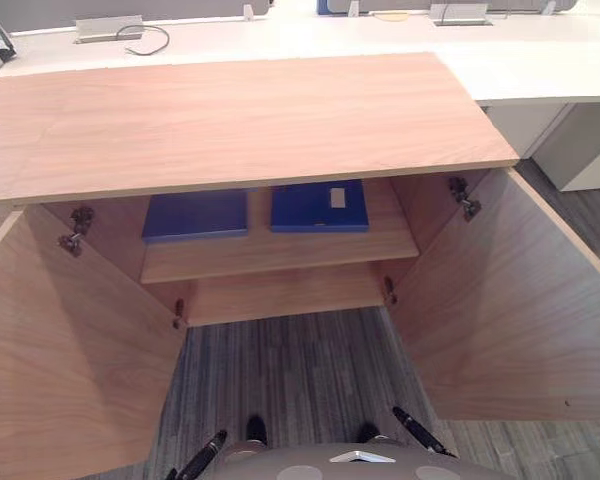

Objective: Walk over to the cabinet, pick up the folder, carry it to the office cabinet, place the folder inside the office cabinet, then close the office cabinet door

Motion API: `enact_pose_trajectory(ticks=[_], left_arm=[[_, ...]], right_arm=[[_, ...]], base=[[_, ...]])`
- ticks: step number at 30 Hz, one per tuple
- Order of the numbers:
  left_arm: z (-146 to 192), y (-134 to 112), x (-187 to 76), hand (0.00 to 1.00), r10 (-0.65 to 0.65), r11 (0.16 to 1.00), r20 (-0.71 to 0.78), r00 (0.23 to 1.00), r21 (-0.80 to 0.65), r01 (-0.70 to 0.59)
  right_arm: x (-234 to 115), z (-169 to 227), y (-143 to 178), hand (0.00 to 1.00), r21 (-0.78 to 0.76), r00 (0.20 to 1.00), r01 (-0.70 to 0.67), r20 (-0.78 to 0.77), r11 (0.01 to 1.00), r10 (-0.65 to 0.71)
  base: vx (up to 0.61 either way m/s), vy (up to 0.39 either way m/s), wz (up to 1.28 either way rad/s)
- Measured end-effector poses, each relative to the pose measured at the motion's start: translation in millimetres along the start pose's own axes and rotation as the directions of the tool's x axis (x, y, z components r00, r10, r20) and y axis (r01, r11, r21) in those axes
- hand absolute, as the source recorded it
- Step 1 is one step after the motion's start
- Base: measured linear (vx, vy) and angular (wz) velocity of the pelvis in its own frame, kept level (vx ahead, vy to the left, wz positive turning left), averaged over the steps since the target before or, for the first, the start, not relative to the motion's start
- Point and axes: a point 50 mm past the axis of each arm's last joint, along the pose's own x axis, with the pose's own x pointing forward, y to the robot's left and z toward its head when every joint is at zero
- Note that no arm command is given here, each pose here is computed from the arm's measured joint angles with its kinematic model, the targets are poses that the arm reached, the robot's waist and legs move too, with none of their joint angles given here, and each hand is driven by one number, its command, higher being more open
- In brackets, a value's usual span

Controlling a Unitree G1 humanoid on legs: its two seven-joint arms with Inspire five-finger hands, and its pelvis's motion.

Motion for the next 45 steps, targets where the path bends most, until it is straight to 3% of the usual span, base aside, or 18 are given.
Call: enact_pose_trajectory(ticks=[10, 19, 25, 30, 45], left_arm=[[6, -18, 1, 1.00, -0.041, 0.999, 0.033, 0.999, -0.019, 0.042], [10, -20, 1, 1.00, -0.046, 0.999, 0.049, 0.998, -0.021, 0.047], [4, -18, 1, 1.00, -0.035, 0.998, 0.024, 0.999, -0.042, 0.036], [-1, -9, 2, 1.00, -0.021, 0.999, -0.018, 1.000, 0.029, 0.021], [14, -9, 6, 1.00, -0.043, 0.986, 0.002, 0.999, 0.161, 0.042]], right_arm=[[-3, 7, 8, 1.00, -0.076, 0.997, -0.042, 0.060, 0.996, 0.047], [-5, 4, 8, 1.00, -0.112, 0.996, -0.053, 0.066, 0.992, 0.060], [-5, 5, -5, 1.00, -0.042, 0.997, -0.017, 0.074, 0.999, 0.021], [-3, -8, -47, 1.00, 0.056, 0.993, 0.118, -0.023, 0.991, -0.117], [-2, -16, -53, 1.00, 0.117, 0.985, 0.156, -0.093, 0.981, -0.145]], base=[[-0.01, 0.045, -0.24], [-0.05, 0.019, -0.34], [0.02, 0.044, -0.74], [0.10, 0.001, -0.56], [0.01, -0.015, -0.46]])
